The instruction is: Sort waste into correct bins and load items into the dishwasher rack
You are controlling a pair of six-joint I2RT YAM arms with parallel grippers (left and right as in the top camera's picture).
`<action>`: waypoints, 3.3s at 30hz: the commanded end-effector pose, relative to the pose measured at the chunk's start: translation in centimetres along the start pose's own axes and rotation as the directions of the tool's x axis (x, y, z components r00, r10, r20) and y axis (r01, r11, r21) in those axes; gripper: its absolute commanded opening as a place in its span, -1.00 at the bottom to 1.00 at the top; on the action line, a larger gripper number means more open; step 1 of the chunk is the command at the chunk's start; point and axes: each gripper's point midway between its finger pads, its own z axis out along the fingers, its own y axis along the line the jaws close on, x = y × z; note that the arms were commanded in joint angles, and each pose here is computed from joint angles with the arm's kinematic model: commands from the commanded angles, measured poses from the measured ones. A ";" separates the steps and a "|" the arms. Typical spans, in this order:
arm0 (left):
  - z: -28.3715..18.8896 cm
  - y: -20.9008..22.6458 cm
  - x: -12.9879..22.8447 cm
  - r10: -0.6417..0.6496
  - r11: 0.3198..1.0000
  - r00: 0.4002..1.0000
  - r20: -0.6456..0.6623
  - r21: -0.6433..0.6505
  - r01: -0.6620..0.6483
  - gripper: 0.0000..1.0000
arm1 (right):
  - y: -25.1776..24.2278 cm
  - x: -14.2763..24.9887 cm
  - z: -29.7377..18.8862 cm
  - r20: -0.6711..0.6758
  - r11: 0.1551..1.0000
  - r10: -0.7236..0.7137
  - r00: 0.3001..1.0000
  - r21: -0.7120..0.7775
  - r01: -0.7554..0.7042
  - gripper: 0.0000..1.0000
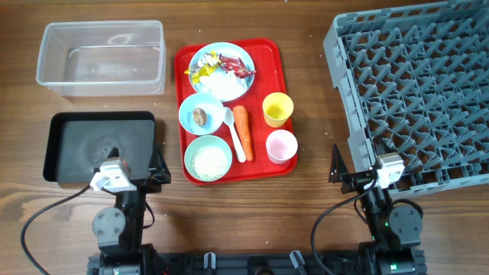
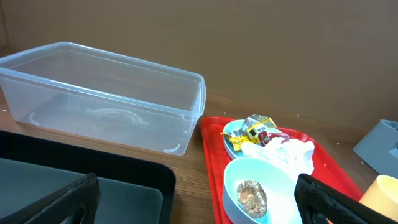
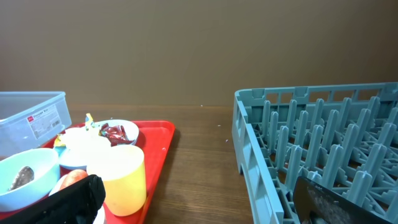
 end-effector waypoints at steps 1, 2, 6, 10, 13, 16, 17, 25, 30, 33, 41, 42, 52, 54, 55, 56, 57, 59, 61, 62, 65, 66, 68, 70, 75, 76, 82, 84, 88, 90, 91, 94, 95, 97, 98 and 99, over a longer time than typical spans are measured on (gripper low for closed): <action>0.0 0.2 0.1 0.015 1.000 1.000 0.000 -0.008 -0.015 1.00 | 0.2 0.1 0.0 -0.003 1.000 0.012 1.000 -0.014 -0.012 1.00; 0.0 0.2 0.1 0.015 1.000 1.000 0.000 -0.008 -0.015 1.00 | 0.2 0.1 0.0 -0.003 1.000 0.012 1.000 -0.014 -0.012 0.99; 0.0 0.2 0.1 0.015 1.000 1.000 0.000 -0.008 -0.015 1.00 | 0.2 0.1 0.0 -0.003 1.000 0.012 1.000 -0.014 -0.012 1.00; 0.0 0.2 0.2 0.015 1.000 1.000 -0.001 -0.008 -0.015 1.00 | 0.2 0.1 0.0 -0.003 1.000 0.012 1.000 -0.014 -0.012 0.99; 0.0 0.2 0.2 0.015 1.000 1.000 -0.001 -0.008 -0.015 1.00 | 0.2 0.1 0.0 -0.003 1.000 0.012 1.000 -0.014 -0.012 0.99; 0.0 0.2 0.1 0.015 1.000 1.000 0.000 -0.008 -0.015 1.00 | 0.2 0.1 0.0 -0.003 1.000 0.012 1.000 -0.014 -0.012 1.00; 0.0 0.2 0.1 0.015 1.000 1.000 0.000 -0.008 -0.015 1.00 | 0.2 0.1 0.0 -0.003 1.000 0.012 1.000 -0.014 -0.012 0.99; 0.0 0.2 0.1 0.015 1.000 1.000 0.000 -0.008 -0.015 1.00 | 0.2 0.1 0.0 -0.003 1.000 0.012 1.000 -0.014 -0.012 1.00; 0.0 0.2 0.1 0.015 1.000 1.000 0.000 -0.008 -0.015 1.00 | 0.2 0.1 0.0 -0.003 1.000 0.012 1.000 -0.014 -0.012 1.00; 0.0 0.2 0.1 0.015 1.000 1.000 0.000 -0.008 -0.015 1.00 | 0.2 0.1 0.0 -0.003 1.000 0.012 1.000 -0.014 -0.012 0.99; 0.0 0.2 0.2 0.015 1.000 1.000 -0.001 -0.008 -0.015 1.00 | 0.2 0.1 0.0 -0.003 1.000 0.012 1.000 -0.014 -0.012 1.00; 0.0 0.2 0.2 0.015 1.000 1.000 -0.001 -0.008 -0.015 1.00 | 0.2 0.1 0.0 -0.003 1.000 0.012 1.000 -0.014 -0.012 1.00; 0.0 0.2 0.1 0.015 1.000 1.000 0.000 -0.008 -0.015 1.00 | 0.2 0.1 0.0 -0.003 1.000 0.012 1.000 -0.014 -0.012 0.99; 0.0 0.2 0.1 0.015 1.000 1.000 0.000 -0.008 -0.015 1.00 | 0.2 0.1 0.0 -0.003 1.000 0.012 1.000 -0.014 -0.012 0.99; 0.0 0.2 0.2 0.015 1.000 1.000 -0.001 -0.008 -0.015 1.00 | 0.2 0.1 0.0 -0.003 1.000 0.012 1.000 -0.014 -0.012 0.99; 0.0 0.2 0.1 0.015 1.000 1.000 0.000 -0.008 -0.015 1.00 | 0.2 0.1 0.0 -0.003 1.000 0.012 1.000 -0.014 -0.012 0.99; 0.0 0.2 0.1 0.015 1.000 1.000 0.000 -0.008 -0.015 1.00 | 0.2 0.1 0.0 -0.003 1.000 0.012 1.000 -0.014 -0.012 0.99; 0.0 0.2 0.1 0.015 1.000 1.000 0.000 -0.008 -0.015 1.00 | 0.2 0.1 0.0 -0.003 1.000 0.012 1.000 -0.014 -0.012 0.99; 0.0 0.2 0.1 0.015 1.000 1.000 0.000 -0.008 -0.015 1.00 | 0.2 0.1 0.0 -0.003 1.000 0.012 1.000 -0.014 -0.012 0.99; 0.0 0.2 0.1 0.015 1.000 1.000 0.000 -0.008 -0.015 1.00 | 0.2 0.1 0.0 -0.003 1.000 0.012 1.000 -0.014 -0.012 0.99; 0.0 0.2 0.1 0.015 1.000 1.000 0.000 -0.008 -0.015 1.00 | 0.2 0.1 0.0 -0.003 1.000 0.012 1.000 -0.014 -0.012 1.00; 0.0 0.2 0.1 0.015 1.000 1.000 0.000 -0.008 -0.015 1.00 | 0.2 0.1 0.0 -0.003 1.000 0.012 1.000 -0.014 -0.012 0.99; 0.0 0.2 0.1 0.015 1.000 1.000 0.000 -0.008 -0.015 1.00 | 0.2 0.1 0.0 -0.003 1.000 0.012 1.000 -0.014 -0.012 0.99; 0.0 0.2 0.1 0.015 1.000 1.000 0.000 -0.008 -0.015 1.00 | 0.2 0.1 0.0 -0.003 1.000 0.012 1.000 -0.014 -0.012 0.99; 0.0 0.2 0.1 0.015 1.000 1.000 0.000 -0.008 -0.015 1.00 | 0.2 0.1 0.0 -0.002 1.000 0.012 1.000 -0.014 -0.012 0.99; 0.0 0.2 0.2 0.015 1.000 1.000 -0.001 -0.008 -0.015 1.00 | 0.2 0.1 0.0 -0.002 1.000 0.012 1.000 -0.014 -0.012 0.99; 0.0 0.2 0.1 0.015 1.000 1.000 0.000 -0.007 -0.015 1.00 | 0.2 0.1 0.0 -0.002 1.000 0.012 1.000 -0.014 -0.012 1.00; 0.0 0.2 0.2 0.015 1.000 1.000 -0.001 -0.006 -0.015 1.00 | 0.2 0.1 0.0 -0.002 1.000 0.014 1.000 -0.015 -0.014 0.99; 0.0 -0.5 0.2 0.016 0.999 1.000 -0.005 0.032 -0.016 1.00 | 0.9 0.0 0.0 -0.002 0.998 0.015 1.000 -0.053 -0.015 0.99; -0.1 -1.0 0.2 0.017 0.998 1.000 -0.008 0.062 -0.016 1.00 | 1.5 -0.3 -0.1 0.000 0.996 0.013 1.000 -0.086 -0.013 1.00; -0.1 -1.5 0.1 0.017 0.996 1.000 -0.011 0.089 -0.016 1.00 | 1.7 -0.7 -0.1 0.005 0.995 0.013 1.000 -0.096 -0.012 1.00; -0.3 -2.7 -0.9 0.018 0.990 0.999 -0.033 0.140 -0.013 1.00 | 2.4 -3.6 -0.3 0.018 0.992 0.009 1.000 -0.129 -0.007 0.98; -0.2 -3.0 -1.3 0.017 0.990 0.999 -0.048 0.143 -0.010 1.00 | 2.5 -4.5 -0.2 0.012 0.992 0.008 1.000 -0.128 -0.006 1.00; 0.4 -3.3 -2.4 0.013 0.991 0.996 -0.091 0.137 0.000 1.00 | 2.5 -6.0 0.6 -0.022 0.992 0.011 1.000 -0.126 -0.013 0.99; 0.8 -3.4 -3.0 0.011 0.991 0.994 -0.112 0.135 0.005 1.00 | 2.5 -6.5 1.2 -0.047 0.992 0.010 0.999 -0.125 -0.016 0.99; 1.3 -3.7 -3.6 0.009 0.990 0.990 -0.139 0.138 0.011 1.00 | 2.8 -6.9 1.9 -0.077 0.989 -0.011 0.997 -0.147 0.000 1.00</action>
